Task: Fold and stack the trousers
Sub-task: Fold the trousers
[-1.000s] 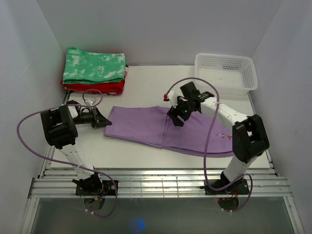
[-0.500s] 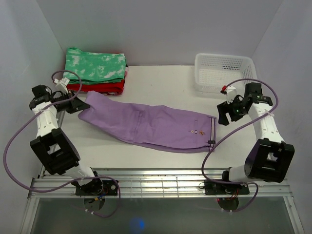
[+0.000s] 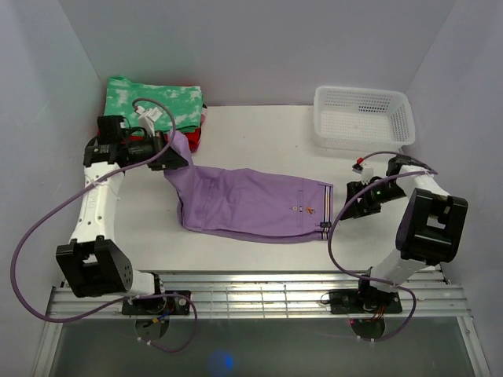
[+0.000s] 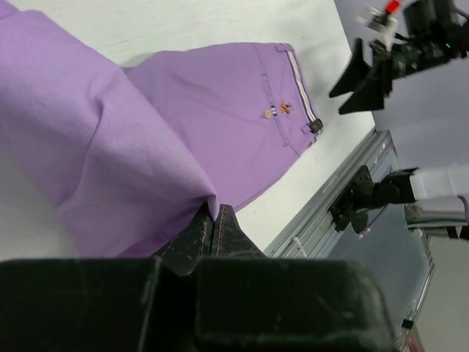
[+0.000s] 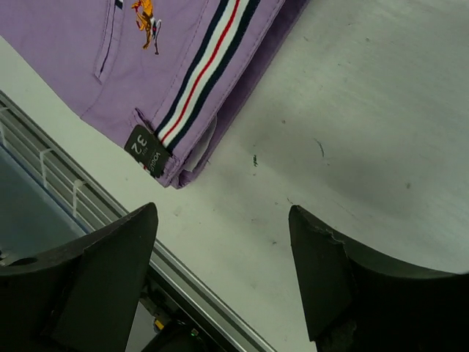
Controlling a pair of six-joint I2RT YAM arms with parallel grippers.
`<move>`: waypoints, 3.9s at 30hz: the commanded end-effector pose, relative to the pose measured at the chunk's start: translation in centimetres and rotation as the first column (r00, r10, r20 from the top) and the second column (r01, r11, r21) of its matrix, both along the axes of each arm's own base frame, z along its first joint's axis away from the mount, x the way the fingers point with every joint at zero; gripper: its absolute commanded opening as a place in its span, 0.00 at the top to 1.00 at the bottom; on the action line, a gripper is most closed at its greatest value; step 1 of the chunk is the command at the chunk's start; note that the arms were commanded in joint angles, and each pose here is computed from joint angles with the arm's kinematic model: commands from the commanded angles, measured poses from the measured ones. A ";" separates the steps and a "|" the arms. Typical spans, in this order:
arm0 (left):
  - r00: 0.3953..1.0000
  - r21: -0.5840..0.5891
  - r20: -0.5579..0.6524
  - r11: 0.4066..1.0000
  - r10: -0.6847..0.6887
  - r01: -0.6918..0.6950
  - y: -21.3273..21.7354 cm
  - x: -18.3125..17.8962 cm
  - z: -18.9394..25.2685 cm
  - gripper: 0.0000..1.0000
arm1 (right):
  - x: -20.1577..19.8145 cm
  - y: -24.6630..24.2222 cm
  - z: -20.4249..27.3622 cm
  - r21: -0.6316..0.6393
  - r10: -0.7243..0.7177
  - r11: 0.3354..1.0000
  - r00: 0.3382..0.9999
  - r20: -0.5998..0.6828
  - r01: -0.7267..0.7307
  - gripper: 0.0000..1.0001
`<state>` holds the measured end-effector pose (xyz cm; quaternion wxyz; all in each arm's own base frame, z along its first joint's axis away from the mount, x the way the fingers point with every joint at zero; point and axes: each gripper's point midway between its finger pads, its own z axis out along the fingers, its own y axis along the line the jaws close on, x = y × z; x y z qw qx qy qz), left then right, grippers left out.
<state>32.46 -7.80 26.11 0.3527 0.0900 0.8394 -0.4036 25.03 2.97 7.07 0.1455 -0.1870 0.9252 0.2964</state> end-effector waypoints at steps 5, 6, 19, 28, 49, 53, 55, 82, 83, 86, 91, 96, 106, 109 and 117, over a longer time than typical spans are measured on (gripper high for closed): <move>0.995 -0.005 0.091 0.999 -0.050 0.050 -8.8 0.2 3.2 1.00 | 0.4 2.7 -0.8 0.184 -0.076 0.978 0.991 -0.110 0.095 0.22; 0.995 -0.001 0.085 0.999 -0.051 0.052 -9.7 0.3 3.1 1.00 | 0.4 3.0 -1.2 0.197 -0.083 0.974 0.987 -0.139 0.110 0.23; 0.981 0.038 -0.004 0.980 -0.195 0.195 -25.3 -0.9 -2.9 1.00 | 0.5 4.7 -5.0 0.211 -0.105 0.966 0.971 -0.216 0.151 0.71; 0.954 0.021 -0.035 0.954 -0.297 0.298 -34.0 -3.6 -5.9 1.00 | 0.3 5.5 -4.9 0.254 -0.092 0.955 0.969 -0.231 0.151 0.92; 0.900 -0.029 -0.141 0.910 -0.412 0.413 -44.6 -7.3 -10.4 1.00 | 0.0 6.6 -4.8 0.296 -0.083 0.942 0.966 -0.244 0.156 0.92; 0.894 -0.019 -0.179 0.910 -0.411 0.415 -44.8 -7.6 -12.0 0.69 | 0.0 6.6 -4.7 0.291 -0.084 0.944 0.967 -0.240 0.154 0.92; 0.900 0.006 -0.185 0.915 -0.396 0.404 -44.3 -7.3 -12.4 0.52 | 0.0 6.2 -4.8 0.265 -0.085 0.953 0.969 -0.233 0.147 0.92; 0.883 0.032 -0.251 0.908 -0.397 0.417 -16.6 -4.1 -10.6 0.27 | 2.6 10.7 4.5 0.151 0.267 0.952 0.963 0.024 -0.268 0.58; 0.886 0.039 -0.255 0.911 -0.388 0.410 -16.2 -3.8 -11.2 0.27 | 1.8 10.5 3.5 0.120 0.286 0.951 0.958 -0.002 -0.283 0.58; 0.892 0.102 -0.316 0.923 -0.323 0.370 -13.8 -3.1 -14.1 0.29 | -1.2 9.5 0.8 0.062 0.344 0.939 0.936 -0.075 -0.339 0.60; 0.925 0.057 -0.285 0.959 -0.251 0.278 -10.9 0.3 -13.7 0.34 | -3.5 5.4 -4.7 -0.153 0.408 0.894 0.906 -0.113 -0.421 0.67; 0.935 0.100 0.056 0.933 -0.351 0.344 -10.5 4.2 -7.4 0.45 | 1.5 2.7 -3.6 -0.382 0.472 0.821 0.881 0.034 -0.424 0.70; 0.843 0.184 0.234 0.873 -0.485 0.452 -11.1 7.3 -8.5 0.42 | 12.0 9.5 7.6 -0.488 0.606 0.783 0.655 0.452 -0.387 0.63; 0.837 0.199 0.226 0.865 -0.498 0.460 -11.1 8.8 -10.0 0.41 | 9.5 16.1 10.0 -0.445 0.640 0.768 0.546 0.541 -0.460 0.54; 0.816 0.162 0.201 0.840 -0.542 0.518 -11.8 9.0 -12.5 0.40 | 2.4 29.6 9.1 -0.447 0.696 0.682 0.328 0.639 -0.579 0.54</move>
